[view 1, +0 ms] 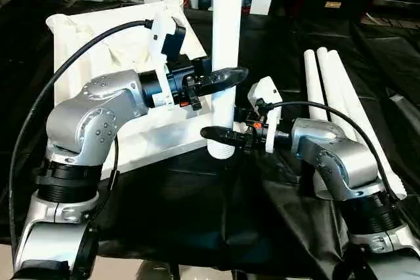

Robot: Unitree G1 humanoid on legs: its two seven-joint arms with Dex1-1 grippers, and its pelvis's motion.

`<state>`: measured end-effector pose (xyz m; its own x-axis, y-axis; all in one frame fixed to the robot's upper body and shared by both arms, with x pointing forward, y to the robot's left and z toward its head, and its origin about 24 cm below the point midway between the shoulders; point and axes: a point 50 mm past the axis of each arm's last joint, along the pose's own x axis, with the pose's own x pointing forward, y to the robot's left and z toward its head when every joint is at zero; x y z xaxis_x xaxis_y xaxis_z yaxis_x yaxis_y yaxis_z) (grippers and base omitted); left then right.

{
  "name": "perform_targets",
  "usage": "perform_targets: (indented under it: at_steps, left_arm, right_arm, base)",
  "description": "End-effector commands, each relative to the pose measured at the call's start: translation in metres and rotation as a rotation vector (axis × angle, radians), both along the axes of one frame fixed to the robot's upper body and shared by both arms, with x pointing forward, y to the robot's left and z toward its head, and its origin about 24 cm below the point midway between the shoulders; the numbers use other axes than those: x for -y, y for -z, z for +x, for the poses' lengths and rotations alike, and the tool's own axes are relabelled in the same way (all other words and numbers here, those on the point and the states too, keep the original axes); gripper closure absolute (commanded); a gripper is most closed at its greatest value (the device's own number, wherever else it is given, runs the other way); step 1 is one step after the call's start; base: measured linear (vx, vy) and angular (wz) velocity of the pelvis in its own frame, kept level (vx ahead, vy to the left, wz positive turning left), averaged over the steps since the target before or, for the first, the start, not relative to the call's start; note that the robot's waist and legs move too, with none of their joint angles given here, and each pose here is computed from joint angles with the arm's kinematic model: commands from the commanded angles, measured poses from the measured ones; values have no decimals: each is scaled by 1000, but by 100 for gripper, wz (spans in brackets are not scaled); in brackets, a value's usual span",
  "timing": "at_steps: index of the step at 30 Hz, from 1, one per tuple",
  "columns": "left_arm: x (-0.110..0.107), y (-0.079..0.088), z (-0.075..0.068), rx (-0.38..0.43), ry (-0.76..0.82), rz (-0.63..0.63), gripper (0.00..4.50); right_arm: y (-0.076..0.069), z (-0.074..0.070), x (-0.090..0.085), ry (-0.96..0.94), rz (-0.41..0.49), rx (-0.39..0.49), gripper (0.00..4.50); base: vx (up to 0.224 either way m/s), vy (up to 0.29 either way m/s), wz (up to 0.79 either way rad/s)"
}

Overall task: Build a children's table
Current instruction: Insert table leg to table base

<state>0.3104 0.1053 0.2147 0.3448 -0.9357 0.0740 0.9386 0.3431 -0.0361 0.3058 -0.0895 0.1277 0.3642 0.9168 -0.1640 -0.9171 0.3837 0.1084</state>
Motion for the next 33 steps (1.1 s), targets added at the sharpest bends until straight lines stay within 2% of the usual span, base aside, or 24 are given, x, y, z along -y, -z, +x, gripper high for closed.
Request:
perform_targets:
  at_steps: [1,2,3,6,7,13,17,22,23,24,25,28,29,32,33]
  left_arm:
    - [2,-2,-4,30,24,12,268]
    - [2,-2,-4,30,24,12,268]
    - [3,-2,-5,30,28,13,268]
    - [3,-1,-5,30,31,16,268]
    - [3,-1,-5,30,30,17,268]
    - [3,-2,-4,35,27,18,268]
    - [3,-3,-4,38,28,16,269]
    - [4,-4,-2,52,-11,14,269]
    - [4,-4,-1,50,-27,17,234]
    - [4,-5,-2,12,-2,-26,213]
    - [4,-5,-2,12,-2,-26,199]
    - [2,-9,0,23,-17,-100,190]
    - [0,-10,1,30,-41,-127,165]
    - [-5,-15,5,71,-106,-196,153]
    - [-7,-16,7,81,-127,-221,125]
  right_arm:
    - [-2,-4,-2,-27,5,3,135]
    - [-2,-4,-2,-27,5,3,135]
    - [-2,-4,-2,-28,4,3,165]
    - [-2,-5,-3,-32,4,1,175]
    - [-1,-5,-3,-33,5,-1,203]
    - [1,-7,-4,-42,2,-6,218]
    - [2,-7,-4,-47,0,-8,254]
    - [3,-7,-4,-45,2,-7,261]
    - [3,-7,-4,-42,3,-6,261]
    - [2,-6,-4,-25,15,2,261]
    - [2,-6,-4,-25,15,2,262]
    - [-3,0,-2,30,53,25,262]
    - [-5,3,-1,53,71,36,262]
    - [-12,7,1,99,132,54,262]
    - [-14,8,2,111,151,58,262]
  base:
    - [0,0,0]
    - [0,0,0]
    - [0,0,0]
    - [0,0,0]
    - [0,0,0]
    - [0,0,0]
    - [0,0,0]
    - [0,0,0]
    - [0,0,0]
    - [0,0,0]
    - [0,0,0]
    - [0,0,0]
    - [0,0,0]
    - [0,0,0]
    - [0,0,0]
